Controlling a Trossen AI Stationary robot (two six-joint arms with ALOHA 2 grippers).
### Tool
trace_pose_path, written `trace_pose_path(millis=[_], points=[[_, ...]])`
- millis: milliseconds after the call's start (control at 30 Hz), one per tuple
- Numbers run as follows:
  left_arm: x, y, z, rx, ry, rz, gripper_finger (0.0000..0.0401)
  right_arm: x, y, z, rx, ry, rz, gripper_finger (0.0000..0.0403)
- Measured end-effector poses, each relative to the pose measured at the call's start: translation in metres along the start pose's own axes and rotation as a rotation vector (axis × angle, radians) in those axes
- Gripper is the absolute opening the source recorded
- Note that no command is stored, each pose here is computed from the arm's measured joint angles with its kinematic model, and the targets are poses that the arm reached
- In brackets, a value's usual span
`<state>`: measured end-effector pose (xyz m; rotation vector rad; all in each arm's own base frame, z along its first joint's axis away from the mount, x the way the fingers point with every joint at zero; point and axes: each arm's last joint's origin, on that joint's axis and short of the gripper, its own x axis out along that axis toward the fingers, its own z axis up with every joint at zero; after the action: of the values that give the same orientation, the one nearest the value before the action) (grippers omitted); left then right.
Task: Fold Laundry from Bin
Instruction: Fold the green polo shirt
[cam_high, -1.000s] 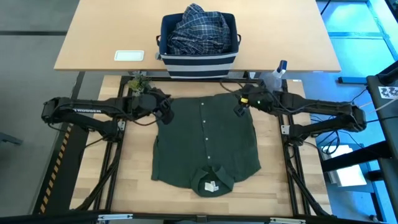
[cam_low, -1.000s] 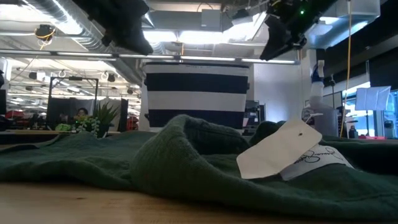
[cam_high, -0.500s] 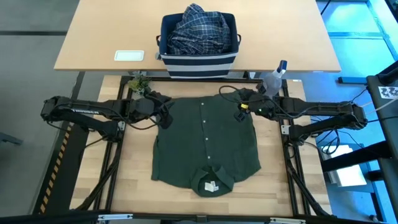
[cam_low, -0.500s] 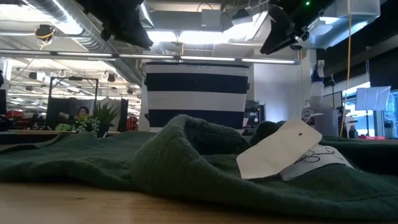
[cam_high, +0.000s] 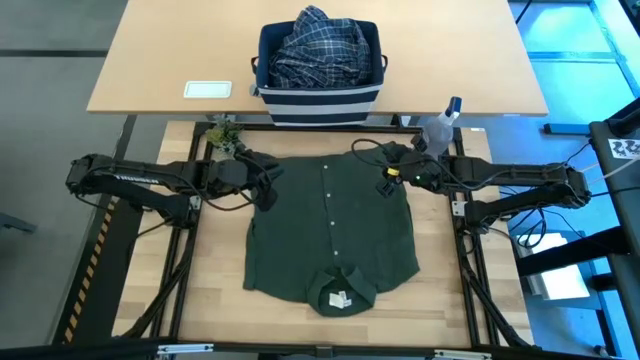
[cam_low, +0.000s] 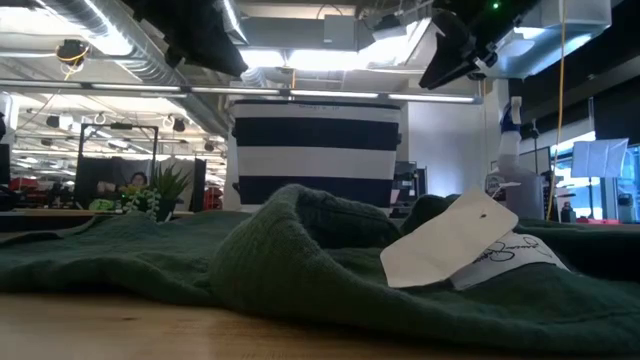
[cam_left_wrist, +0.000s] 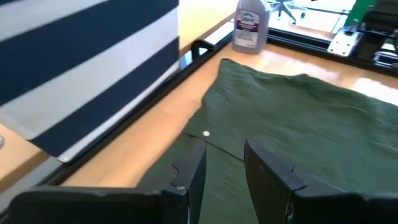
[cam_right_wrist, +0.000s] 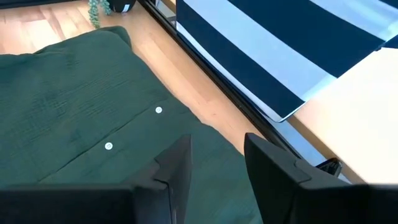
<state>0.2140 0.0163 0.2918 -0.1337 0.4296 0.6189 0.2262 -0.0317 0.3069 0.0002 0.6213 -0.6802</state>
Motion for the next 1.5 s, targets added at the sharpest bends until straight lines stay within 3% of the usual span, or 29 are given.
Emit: trace_pose_path(millis=[1267,1500], points=[[0.0001,0.0001,0.0000,-0.011,0.000,0.002,0.0103,0.0003,-0.0004,0.0003,0.017,-0.002,-0.001,0.0147],[-0.0013,-0.0011,-0.0004,-0.009,0.015,-0.051,0.0103,0.0003,-0.0009,-0.0002,0.013,0.001,-0.019,0.0147]])
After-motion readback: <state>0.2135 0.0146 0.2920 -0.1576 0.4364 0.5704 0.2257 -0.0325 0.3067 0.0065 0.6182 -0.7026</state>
